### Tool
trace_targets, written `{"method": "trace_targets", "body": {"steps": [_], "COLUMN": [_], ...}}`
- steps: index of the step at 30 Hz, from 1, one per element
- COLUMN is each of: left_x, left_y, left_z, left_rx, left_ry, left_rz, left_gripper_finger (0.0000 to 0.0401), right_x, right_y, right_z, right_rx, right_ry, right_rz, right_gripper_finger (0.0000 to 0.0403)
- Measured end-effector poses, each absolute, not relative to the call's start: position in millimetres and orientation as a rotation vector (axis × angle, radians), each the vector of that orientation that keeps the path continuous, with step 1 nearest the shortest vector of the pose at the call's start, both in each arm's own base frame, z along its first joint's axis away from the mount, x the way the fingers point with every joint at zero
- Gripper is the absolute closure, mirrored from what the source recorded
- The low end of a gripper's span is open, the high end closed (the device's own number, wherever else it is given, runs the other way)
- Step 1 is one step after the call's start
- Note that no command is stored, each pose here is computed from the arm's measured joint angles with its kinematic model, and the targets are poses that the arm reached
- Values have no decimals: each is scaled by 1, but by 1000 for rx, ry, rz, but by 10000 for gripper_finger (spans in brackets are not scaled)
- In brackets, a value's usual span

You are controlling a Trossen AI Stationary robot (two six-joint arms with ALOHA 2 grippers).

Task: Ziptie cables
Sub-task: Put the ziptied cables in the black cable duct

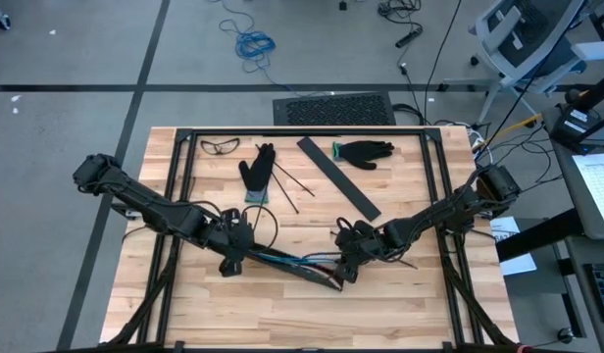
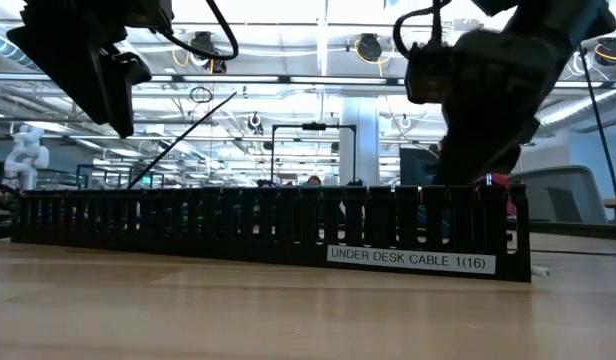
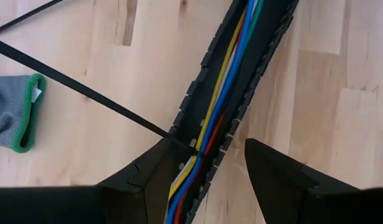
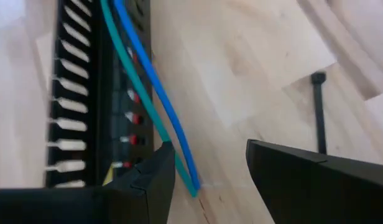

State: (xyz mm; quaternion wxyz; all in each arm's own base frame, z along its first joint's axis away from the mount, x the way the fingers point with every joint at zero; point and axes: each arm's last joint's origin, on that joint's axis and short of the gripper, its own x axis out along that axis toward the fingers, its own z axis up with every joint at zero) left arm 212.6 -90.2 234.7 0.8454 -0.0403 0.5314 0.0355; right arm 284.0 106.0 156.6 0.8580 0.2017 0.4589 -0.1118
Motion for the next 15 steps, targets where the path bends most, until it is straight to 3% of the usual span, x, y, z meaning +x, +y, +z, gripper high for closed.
{"method": "trace_targets", "body": {"steps": [15], "left_x": [213], "left_y": [-90], "left_z": [235], "left_rx": [-80], "left_ry": [1118], "left_rz": [77], "left_gripper_finger": [205], "right_x": [291], "right_y": [111], "right_z": [142], "right_rx": [456], "right_ry": [972], "right_rz": [-215], "right_gripper_finger": [213]}}
